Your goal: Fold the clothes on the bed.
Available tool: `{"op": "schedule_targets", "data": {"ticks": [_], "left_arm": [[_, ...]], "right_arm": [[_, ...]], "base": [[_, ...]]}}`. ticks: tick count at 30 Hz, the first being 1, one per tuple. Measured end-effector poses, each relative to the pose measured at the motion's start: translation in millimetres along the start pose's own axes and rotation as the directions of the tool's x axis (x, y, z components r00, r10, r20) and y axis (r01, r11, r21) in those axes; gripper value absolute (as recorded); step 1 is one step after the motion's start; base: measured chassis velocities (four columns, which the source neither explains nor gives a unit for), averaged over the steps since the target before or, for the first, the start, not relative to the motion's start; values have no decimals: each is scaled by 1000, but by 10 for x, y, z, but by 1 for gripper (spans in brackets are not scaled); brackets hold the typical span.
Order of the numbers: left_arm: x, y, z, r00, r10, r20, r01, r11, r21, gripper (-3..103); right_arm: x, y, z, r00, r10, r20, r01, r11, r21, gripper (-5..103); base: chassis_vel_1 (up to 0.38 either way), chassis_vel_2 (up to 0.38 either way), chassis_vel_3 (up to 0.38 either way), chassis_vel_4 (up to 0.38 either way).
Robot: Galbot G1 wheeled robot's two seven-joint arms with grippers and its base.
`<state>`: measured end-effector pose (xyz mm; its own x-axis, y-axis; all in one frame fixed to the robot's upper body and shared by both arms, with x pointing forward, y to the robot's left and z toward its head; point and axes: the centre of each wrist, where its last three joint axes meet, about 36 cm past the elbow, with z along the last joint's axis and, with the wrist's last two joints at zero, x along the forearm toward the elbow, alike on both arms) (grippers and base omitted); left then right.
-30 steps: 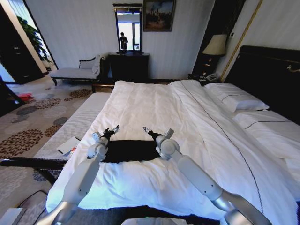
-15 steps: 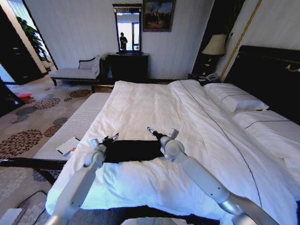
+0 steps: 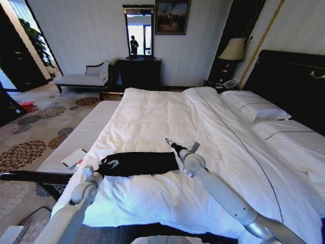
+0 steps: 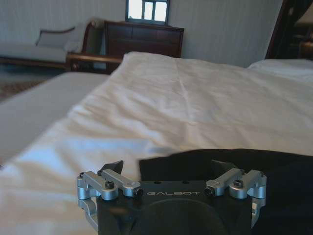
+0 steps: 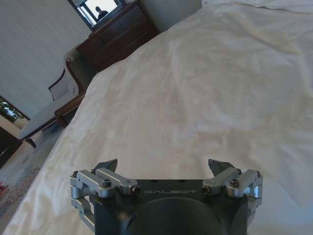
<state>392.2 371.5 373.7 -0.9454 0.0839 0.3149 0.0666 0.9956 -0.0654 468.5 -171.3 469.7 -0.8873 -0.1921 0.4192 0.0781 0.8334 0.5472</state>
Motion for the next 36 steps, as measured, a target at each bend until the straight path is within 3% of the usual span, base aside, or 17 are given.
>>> {"op": "schedule_targets", "data": {"ticks": [2, 4, 9, 13, 18, 20, 21, 22, 24, 26, 27, 28, 29, 30, 32, 34, 36], "left_arm": [[6, 64, -36, 1000, -7, 3, 7, 999, -48, 100], [29, 155, -12, 1000, -1, 3, 1, 990, -141, 100], [123, 288, 143, 1000, 22, -22, -26, 970, -243, 100], [169, 349, 134, 999, 35, -12, -37, 966, -254, 100], [286, 526, 18, 997, 77, 13, -68, 940, -335, 100], [289, 561, -30, 997, 71, 31, -57, 943, -328, 100], [287, 562, -156, 995, 68, 73, -45, 961, -272, 100], [287, 562, -156, 995, 68, 73, -45, 961, -272, 100], [284, 523, -302, 991, 63, 118, -38, 980, -198, 100], [276, 323, -686, 971, 58, 233, -61, 998, 4, 100], [276, 323, -686, 971, 58, 233, -61, 998, 4, 100], [287, 229, -873, 957, 57, 284, -84, 993, 84, 100], [290, 214, -904, 955, 57, 292, -89, 991, 97, 100], [333, 106, -1146, 935, 57, 351, -128, 975, 183, 100], [422, 10, -1446, 903, 53, 427, -180, 947, 265, 100], [457, -16, -1529, 891, 53, 451, -200, 938, 284, 100], [632, -109, -1803, 847, 66, 528, -285, 894, 345, 100]], "right_arm": [[31, -49, 35, 1000, 10, -2, -10, 1000, 1, 100], [79, -120, 75, 1000, 28, 1, -28, 1000, -7, 100], [158, -224, 147, 998, 70, -6, -70, 997, -21, 100], [211, -269, 193, 995, 96, -14, -97, 995, -36, 100], [253, -322, 333, 991, 129, -24, -130, 991, -44, 100], [257, -324, 347, 991, 133, -26, -134, 990, -50, 100], [281, -312, 357, 990, 135, -27, -137, 989, -63, 100], [281, -312, 357, 990, 135, -27, -137, 989, -63, 100], [334, -278, 362, 991, 129, -33, -131, 988, -77, 100], [503, -152, 391, 992, 104, -71, -112, 986, -122, 100], [503, -152, 391, 992, 104, -71, -112, 986, -122, 100], [571, -87, 424, 991, 91, -94, -104, 984, -146, 100], [581, -77, 430, 991, 89, -98, -103, 983, -150, 100], [648, -2, 476, 989, 75, -127, -98, 978, -183, 100], [731, 83, 521, 986, 51, -162, -86, 973, -216, 100], [754, 104, 534, 984, 43, -172, -82, 971, -224, 100], [808, 170, 599, 978, 17, -206, -67, 968, -240, 100]], "base": [[0, 0, 0, 0], [0, 0, 0, 0], [0, 0, 0, 0], [0, 0, 0, 0], [0, 0, 0, 0], [0, 0, 0, 0], [0, 0, 0, 0], [0, 0, 0, 0], [0, 0, 0, 0], [0, 0, 0, 0], [0, 0, 0, 0], [0, 0, 0, 0], [0, 0, 0, 0], [0, 0, 0, 0], [0, 0, 0, 0], [0, 0, 0, 0], [0, 0, 0, 0]]}}
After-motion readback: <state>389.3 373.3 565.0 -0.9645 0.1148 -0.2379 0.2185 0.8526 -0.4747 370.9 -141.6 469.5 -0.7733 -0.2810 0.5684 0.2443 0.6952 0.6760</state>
